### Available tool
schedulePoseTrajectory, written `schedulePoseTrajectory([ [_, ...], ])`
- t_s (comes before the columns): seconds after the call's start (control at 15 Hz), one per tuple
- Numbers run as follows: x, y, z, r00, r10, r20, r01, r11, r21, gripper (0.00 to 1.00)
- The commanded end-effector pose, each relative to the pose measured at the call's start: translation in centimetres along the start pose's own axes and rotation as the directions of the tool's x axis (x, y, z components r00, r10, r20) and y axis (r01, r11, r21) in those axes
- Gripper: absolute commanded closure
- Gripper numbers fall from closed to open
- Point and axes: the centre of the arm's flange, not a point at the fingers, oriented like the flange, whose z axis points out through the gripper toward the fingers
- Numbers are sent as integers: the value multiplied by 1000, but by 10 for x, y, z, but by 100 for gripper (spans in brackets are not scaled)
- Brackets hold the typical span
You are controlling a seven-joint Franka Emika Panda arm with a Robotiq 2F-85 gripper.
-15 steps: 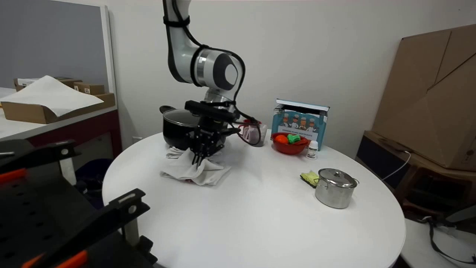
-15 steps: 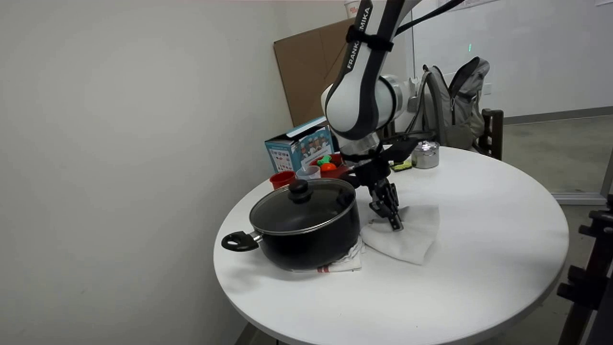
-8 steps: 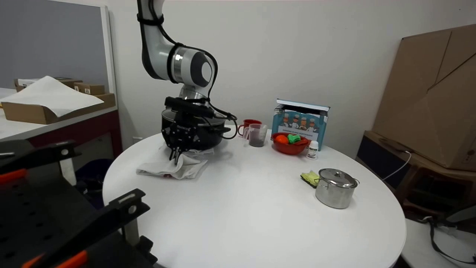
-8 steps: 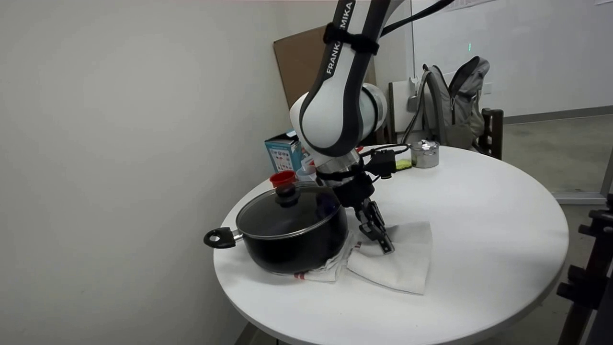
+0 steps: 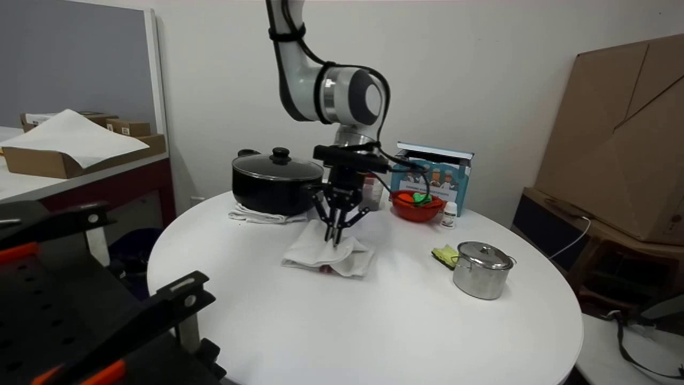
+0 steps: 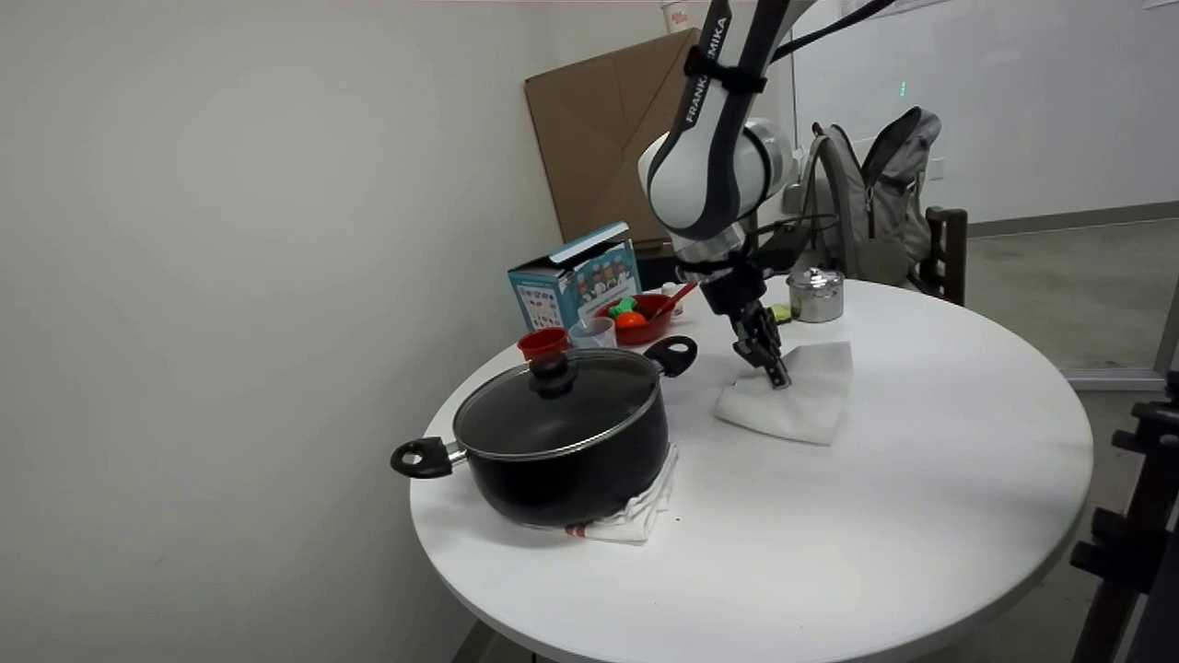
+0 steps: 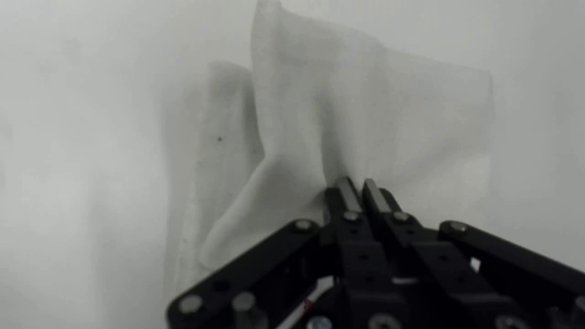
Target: Use the white towel to wipe the table
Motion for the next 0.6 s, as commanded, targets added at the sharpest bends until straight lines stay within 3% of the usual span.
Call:
schedulePoseTrajectory([
  [0.0,-31,67,-2,987,160,-10,-160,987,15,98],
  [0.2,-69,106,9,959,283,0,-283,958,40,98],
  [0.4,-85,120,17,933,360,19,-360,930,70,98],
  [0.47,-84,119,17,931,364,24,-365,927,85,69],
  [0.53,-83,116,12,929,368,20,-369,924,100,68],
])
